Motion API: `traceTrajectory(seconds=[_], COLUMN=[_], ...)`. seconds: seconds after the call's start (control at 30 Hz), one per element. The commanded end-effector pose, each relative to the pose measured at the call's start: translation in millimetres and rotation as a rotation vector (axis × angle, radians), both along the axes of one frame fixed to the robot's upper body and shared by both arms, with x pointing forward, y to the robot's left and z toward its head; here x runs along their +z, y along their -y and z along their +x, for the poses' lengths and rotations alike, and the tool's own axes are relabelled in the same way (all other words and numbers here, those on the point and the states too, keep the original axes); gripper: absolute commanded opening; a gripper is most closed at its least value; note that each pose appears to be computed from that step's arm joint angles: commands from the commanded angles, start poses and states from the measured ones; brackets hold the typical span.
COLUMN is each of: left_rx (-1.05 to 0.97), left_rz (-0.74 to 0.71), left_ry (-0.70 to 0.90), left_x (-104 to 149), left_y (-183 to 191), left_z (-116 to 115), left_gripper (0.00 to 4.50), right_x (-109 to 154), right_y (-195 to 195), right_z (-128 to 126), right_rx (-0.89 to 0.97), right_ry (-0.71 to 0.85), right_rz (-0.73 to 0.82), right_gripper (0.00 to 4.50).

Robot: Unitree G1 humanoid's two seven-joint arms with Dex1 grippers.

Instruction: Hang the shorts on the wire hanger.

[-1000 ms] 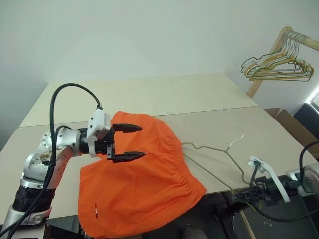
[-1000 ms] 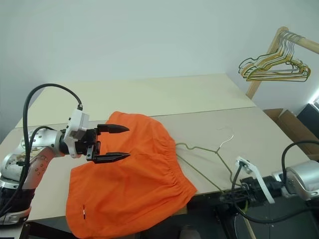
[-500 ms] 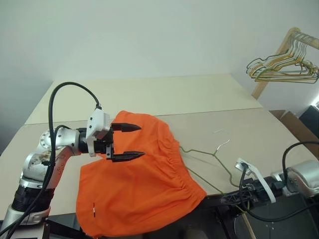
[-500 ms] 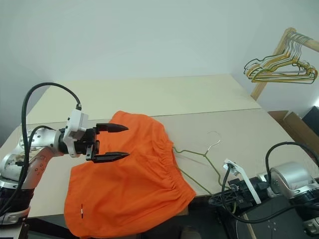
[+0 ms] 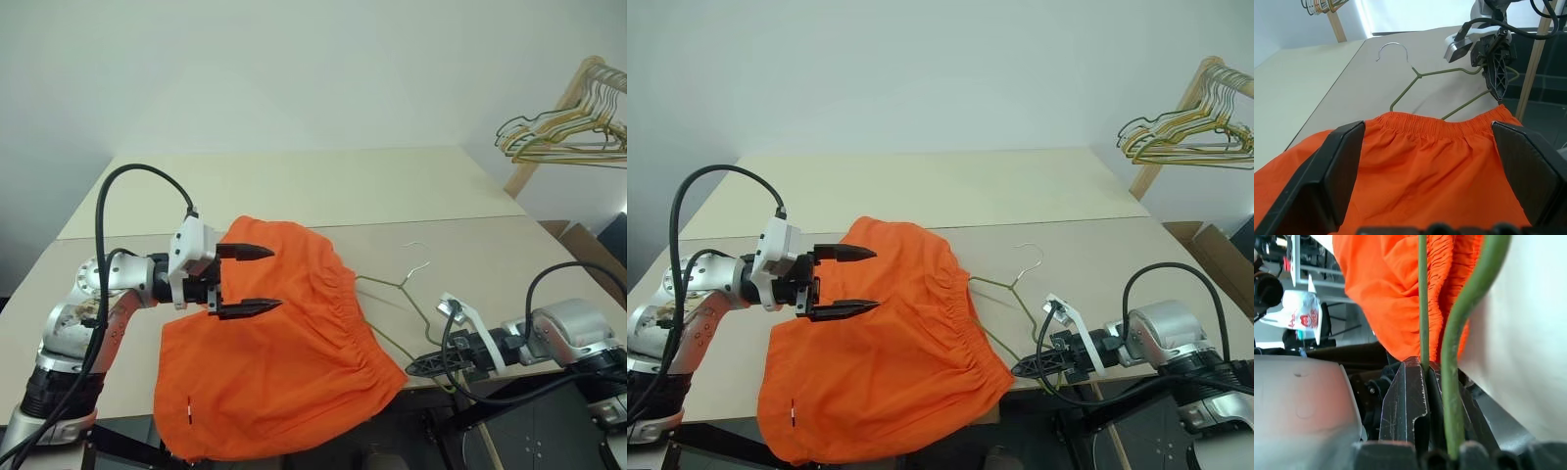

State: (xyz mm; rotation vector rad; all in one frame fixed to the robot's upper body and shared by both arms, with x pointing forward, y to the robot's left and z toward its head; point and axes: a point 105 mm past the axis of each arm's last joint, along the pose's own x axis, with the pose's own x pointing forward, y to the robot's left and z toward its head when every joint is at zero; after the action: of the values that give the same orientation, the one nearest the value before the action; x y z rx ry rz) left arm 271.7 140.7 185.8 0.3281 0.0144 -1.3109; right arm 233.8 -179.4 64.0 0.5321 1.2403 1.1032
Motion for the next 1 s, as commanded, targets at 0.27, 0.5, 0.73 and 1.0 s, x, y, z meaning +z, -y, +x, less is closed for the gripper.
traceTrajectory(seconds=[0.27,0.5,0.73,1.0], left_rx=[0.009,0.016,0.021,0.027], left_rz=[0.004,0.016,0.020,0.024], left_ry=[0.073,0.089,0.093,0.094], left_x=[10,10,9,10], left_y=[1,0,-1,-2], left_z=[-1,-2,-3,-3], left_gripper=[4.48,4.48,4.48,4.48], right_x=[9,18,21,1], right_y=[-23,-9,-8,-21], right_z=[15,1,-4,11], right_rx=[-0.002,0.001,0.053,0.043], right_ry=[-0.034,-0.110,-0.106,-0.103], right_rz=[0.094,0.162,0.174,0.103], right_gripper=[0.00,0.00,0.00,0.00])
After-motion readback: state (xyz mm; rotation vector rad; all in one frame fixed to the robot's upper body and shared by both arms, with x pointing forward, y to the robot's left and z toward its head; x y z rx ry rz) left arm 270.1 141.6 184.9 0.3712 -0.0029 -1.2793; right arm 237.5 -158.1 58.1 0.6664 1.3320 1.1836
